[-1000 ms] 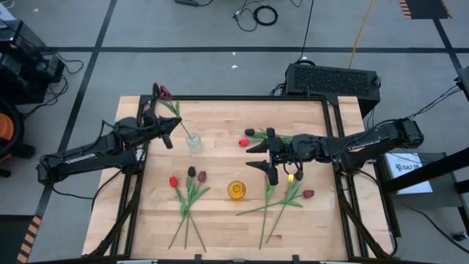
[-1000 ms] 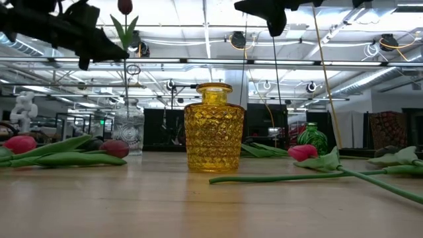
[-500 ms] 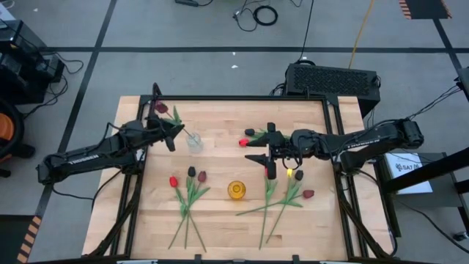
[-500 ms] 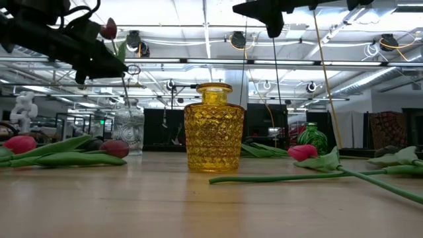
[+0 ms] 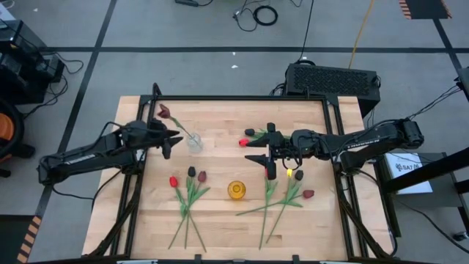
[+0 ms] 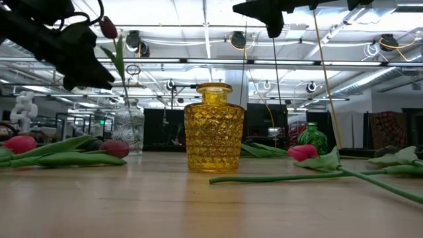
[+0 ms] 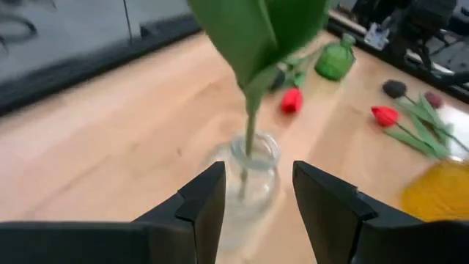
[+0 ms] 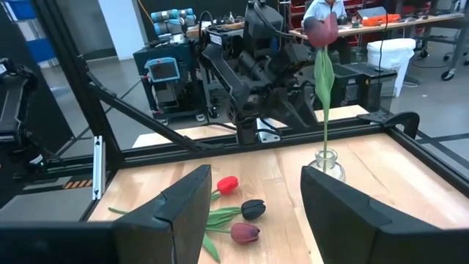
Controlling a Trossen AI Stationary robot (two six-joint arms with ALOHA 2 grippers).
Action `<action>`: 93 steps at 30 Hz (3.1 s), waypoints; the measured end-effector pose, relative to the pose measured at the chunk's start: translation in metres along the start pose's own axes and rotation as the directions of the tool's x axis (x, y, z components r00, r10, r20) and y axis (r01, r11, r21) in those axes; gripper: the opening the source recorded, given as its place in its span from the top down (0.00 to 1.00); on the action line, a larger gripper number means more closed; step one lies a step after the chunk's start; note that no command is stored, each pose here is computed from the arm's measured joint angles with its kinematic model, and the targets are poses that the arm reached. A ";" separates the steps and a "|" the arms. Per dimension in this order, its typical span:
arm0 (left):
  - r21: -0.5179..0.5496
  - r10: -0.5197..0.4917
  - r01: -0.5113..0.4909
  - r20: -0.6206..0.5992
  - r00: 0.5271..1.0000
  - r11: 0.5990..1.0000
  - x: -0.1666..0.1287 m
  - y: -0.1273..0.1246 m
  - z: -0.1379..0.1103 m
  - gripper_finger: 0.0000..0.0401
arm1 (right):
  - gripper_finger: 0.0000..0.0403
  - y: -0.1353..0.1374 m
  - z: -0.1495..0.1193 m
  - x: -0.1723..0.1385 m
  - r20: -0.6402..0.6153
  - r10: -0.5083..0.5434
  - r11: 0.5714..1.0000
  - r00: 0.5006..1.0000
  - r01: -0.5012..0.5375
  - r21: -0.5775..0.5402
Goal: Sort flowers into vase by color
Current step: Put the top black flower into the green vase
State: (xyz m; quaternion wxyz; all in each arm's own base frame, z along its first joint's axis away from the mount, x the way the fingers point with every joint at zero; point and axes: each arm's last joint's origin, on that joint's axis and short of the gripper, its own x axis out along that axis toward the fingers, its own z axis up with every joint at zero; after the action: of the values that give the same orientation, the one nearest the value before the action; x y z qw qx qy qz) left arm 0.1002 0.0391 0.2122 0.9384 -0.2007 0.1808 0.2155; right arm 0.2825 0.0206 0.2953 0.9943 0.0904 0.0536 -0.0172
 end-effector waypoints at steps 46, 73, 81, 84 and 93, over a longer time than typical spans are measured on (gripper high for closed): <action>0.322 -0.532 0.449 0.253 0.808 0.834 -0.026 -0.073 0.066 0.59 | 0.50 -0.158 -0.084 0.019 -0.622 -0.438 0.898 0.649 0.281 -0.338; 0.423 -0.445 0.349 0.150 0.883 0.836 0.017 -0.101 0.087 0.59 | 0.85 -0.199 -0.139 0.033 -0.725 -0.383 0.922 0.572 0.290 -0.258; 0.438 -0.443 0.342 0.151 0.884 0.831 0.017 -0.101 0.087 0.59 | 0.97 -0.188 -0.111 0.035 -0.612 -0.416 0.910 0.673 0.309 -0.278; 0.438 -0.442 0.341 0.152 0.884 0.832 0.017 -0.101 0.087 0.59 | 0.99 -0.181 -0.089 0.033 -0.524 -0.420 0.907 0.740 0.332 -0.259; 0.405 -0.429 0.305 0.263 0.864 0.862 0.013 -0.103 0.096 0.59 | 0.99 -0.150 0.012 -0.004 -0.054 -0.411 0.891 0.910 0.388 -0.236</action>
State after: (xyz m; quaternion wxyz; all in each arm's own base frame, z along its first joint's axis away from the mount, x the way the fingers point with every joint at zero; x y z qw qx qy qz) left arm 0.1849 0.0022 0.3193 0.9994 -0.0209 0.0072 0.0260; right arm 0.2728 -0.1286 0.2811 0.9692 -0.0324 0.1232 -0.2108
